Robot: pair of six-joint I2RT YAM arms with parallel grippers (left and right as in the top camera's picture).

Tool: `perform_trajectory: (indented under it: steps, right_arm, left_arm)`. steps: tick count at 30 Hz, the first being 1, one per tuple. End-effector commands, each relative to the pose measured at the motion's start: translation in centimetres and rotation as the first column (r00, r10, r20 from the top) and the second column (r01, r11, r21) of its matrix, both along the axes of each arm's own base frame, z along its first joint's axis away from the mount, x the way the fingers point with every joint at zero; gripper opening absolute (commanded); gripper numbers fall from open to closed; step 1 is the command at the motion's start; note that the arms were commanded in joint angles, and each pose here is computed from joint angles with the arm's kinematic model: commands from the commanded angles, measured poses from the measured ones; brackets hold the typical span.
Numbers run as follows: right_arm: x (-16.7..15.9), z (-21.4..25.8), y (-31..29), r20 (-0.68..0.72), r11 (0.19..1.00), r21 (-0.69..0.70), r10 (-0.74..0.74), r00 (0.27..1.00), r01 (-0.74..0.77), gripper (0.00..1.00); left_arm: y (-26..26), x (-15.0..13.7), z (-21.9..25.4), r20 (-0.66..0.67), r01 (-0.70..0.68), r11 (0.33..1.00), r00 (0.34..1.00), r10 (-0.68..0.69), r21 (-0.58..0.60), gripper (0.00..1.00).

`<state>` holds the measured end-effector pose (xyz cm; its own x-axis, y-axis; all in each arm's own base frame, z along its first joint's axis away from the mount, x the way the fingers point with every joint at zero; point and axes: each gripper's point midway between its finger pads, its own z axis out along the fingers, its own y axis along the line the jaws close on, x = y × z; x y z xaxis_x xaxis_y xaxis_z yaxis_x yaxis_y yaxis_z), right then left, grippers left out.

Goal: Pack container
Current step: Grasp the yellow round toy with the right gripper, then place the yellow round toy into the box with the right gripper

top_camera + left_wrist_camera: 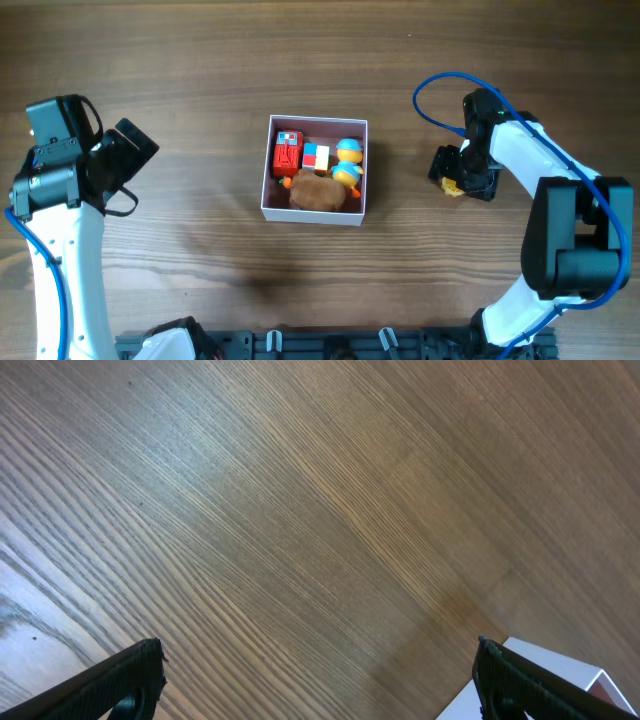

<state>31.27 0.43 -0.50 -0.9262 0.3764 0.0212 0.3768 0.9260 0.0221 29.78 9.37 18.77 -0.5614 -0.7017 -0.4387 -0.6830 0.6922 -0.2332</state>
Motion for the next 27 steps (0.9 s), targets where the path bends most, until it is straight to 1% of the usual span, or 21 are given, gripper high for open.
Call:
perform_trajectory:
  steps: [1,3,5,7,10,12,15,17,18,19,21,22,23,24,25,27]
  right_arm:
    - [-0.2,-0.7,0.4,-0.013,1.0,0.022,0.018,1.0,-0.018,0.72]
    - [-0.2,-0.7,0.4,-0.014,1.0,0.022,0.018,1.0,-0.018,0.68]
    - [-0.3,-0.7,0.4,-0.017,1.0,0.022,0.018,1.0,-0.018,0.62]
    - [-0.3,-0.7,0.4,-0.018,1.0,0.022,0.018,1.0,-0.018,0.58]
    - [-0.3,-0.7,0.4,-0.017,1.0,0.022,0.018,1.0,-0.018,0.47]
    - [-0.3,-0.7,0.4,-0.017,1.0,0.022,0.019,1.0,-0.018,0.43]
    - [-0.3,-0.7,0.4,-0.015,1.0,0.022,0.018,1.0,-0.018,0.29]
    - [0.1,-0.7,0.4,-0.002,1.0,0.021,0.023,1.0,-0.023,0.08]
    - [0.4,-0.4,0.4,0.009,0.999,0.021,0.027,1.0,-0.027,0.06]
    - [1.2,0.8,0.4,0.029,0.999,0.02,0.05,0.998,-0.051,0.04]
    - [3.9,6.3,1.3,0.124,0.985,0.004,0.17,0.978,-0.172,0.04]
    - [4.6,8.3,2.0,0.163,0.975,-0.006,0.221,0.962,-0.223,0.04]
    - [5.6,11.4,3.3,0.229,0.954,-0.028,0.296,0.927,-0.298,0.04]
    - [6.4,15.7,6.4,0.325,0.904,-0.065,0.421,0.847,-0.423,0.04]
    - [6.6,18.0,8.5,0.38,0.861,-0.097,0.496,0.78,-0.5,0.04]
    - [6.1,21.2,13.8,0.461,0.74,-0.169,0.643,0.611,-0.651,0.04]
  left_arm:
    - [0.0,0.1,1.0,0.032,-0.007,1.0,0.999,0.008,-0.006,1.0]
    - [0.0,0.1,1.0,0.032,-0.007,1.0,0.999,0.008,-0.006,1.0]
    - [0.0,0.1,1.0,0.032,-0.007,1.0,0.999,0.008,-0.006,1.0]
    - [0.0,0.1,1.0,0.033,-0.007,1.0,0.999,0.008,-0.006,1.0]
    - [0.0,0.1,1.0,0.033,-0.007,1.0,0.999,0.008,-0.006,1.0]
    - [0.0,0.1,1.0,0.033,-0.007,1.0,0.999,0.008,-0.006,1.0]
    - [0.0,0.1,1.0,0.033,-0.007,1.0,0.999,0.008,-0.006,1.0]
    - [0.0,0.1,1.0,0.033,-0.007,1.0,0.999,0.008,-0.006,1.0]
    - [0.0,0.1,1.0,0.033,-0.007,1.0,0.999,0.008,-0.006,1.0]
    - [0.0,0.1,1.0,0.033,-0.007,1.0,0.999,0.008,-0.006,1.0]
    - [0.0,0.1,1.0,0.033,-0.007,1.0,0.999,0.008,-0.006,1.0]
    - [0.0,0.1,1.0,0.033,-0.007,1.0,0.999,0.008,-0.006,1.0]
    - [0.0,0.1,1.0,0.033,-0.007,1.0,0.999,0.008,-0.006,1.0]
    - [0.0,0.1,1.0,0.033,-0.007,1.0,0.999,0.008,-0.006,1.0]
    - [0.0,0.1,1.0,0.033,-0.007,1.0,0.999,0.007,-0.006,1.0]
    - [0.0,0.1,1.0,0.033,-0.007,1.0,0.999,0.007,-0.006,1.0]
